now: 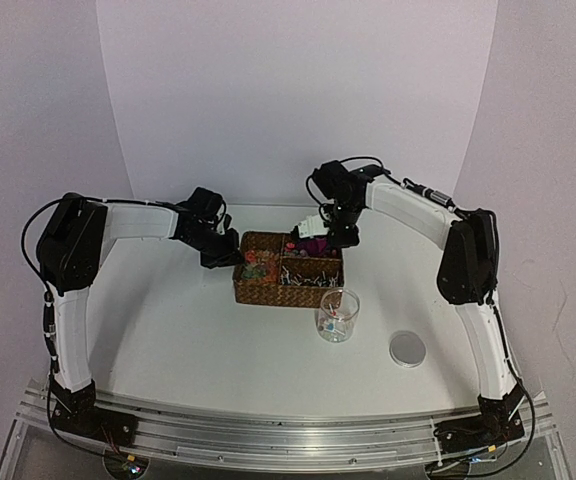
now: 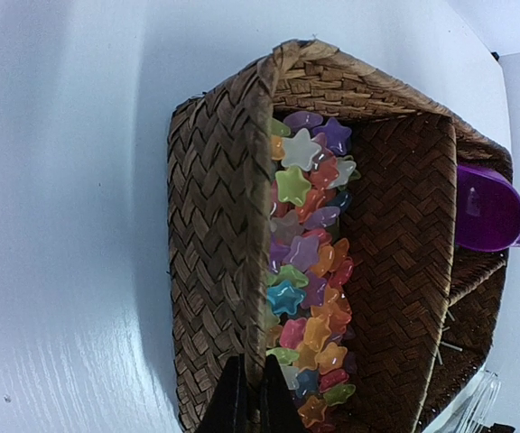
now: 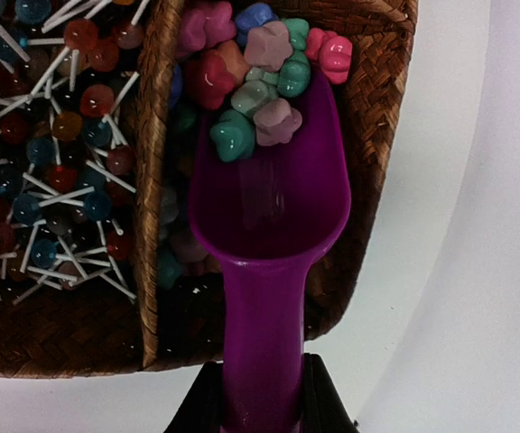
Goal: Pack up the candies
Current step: Scoop the fake candies from the storage box.
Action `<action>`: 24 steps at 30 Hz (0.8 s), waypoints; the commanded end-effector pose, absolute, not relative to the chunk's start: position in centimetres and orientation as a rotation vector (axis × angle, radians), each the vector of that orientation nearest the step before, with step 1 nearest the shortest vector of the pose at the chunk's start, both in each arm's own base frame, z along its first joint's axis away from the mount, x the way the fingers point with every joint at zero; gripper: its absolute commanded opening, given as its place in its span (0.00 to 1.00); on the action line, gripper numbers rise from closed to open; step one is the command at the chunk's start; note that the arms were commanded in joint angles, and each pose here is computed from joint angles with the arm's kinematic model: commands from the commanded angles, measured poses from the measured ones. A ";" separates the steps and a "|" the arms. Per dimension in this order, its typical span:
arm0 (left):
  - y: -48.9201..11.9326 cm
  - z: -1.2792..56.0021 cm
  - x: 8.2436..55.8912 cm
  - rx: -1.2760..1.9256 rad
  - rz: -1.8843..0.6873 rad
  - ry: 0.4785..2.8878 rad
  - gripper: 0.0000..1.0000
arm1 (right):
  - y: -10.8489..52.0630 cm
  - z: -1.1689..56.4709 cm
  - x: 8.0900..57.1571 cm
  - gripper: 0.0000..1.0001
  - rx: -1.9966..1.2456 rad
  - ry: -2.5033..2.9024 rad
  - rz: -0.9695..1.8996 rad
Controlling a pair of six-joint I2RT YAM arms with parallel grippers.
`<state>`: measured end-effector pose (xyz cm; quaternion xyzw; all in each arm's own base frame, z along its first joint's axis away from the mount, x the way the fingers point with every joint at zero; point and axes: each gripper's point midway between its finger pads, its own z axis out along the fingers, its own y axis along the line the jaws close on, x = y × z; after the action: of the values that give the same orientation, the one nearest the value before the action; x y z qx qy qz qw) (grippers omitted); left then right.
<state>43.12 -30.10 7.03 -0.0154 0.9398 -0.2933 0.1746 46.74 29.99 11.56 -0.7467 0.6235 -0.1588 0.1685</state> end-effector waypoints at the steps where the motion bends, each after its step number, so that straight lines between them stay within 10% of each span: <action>1: -30.5 6.0 40.7 0.000 -0.853 2.763 0.00 | 35.8 11.0 42.4 0.00 -2.036 1.751 0.163; 24: -29.5 5.7 41.2 -0.045 -0.833 2.772 0.00 | 30.5 16.7 43.7 0.00 -1.734 1.898 0.341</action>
<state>43.12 -29.84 7.08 -0.0072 0.9398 -0.2945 0.1732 44.82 28.78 10.30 -0.6485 0.7301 0.0716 0.2031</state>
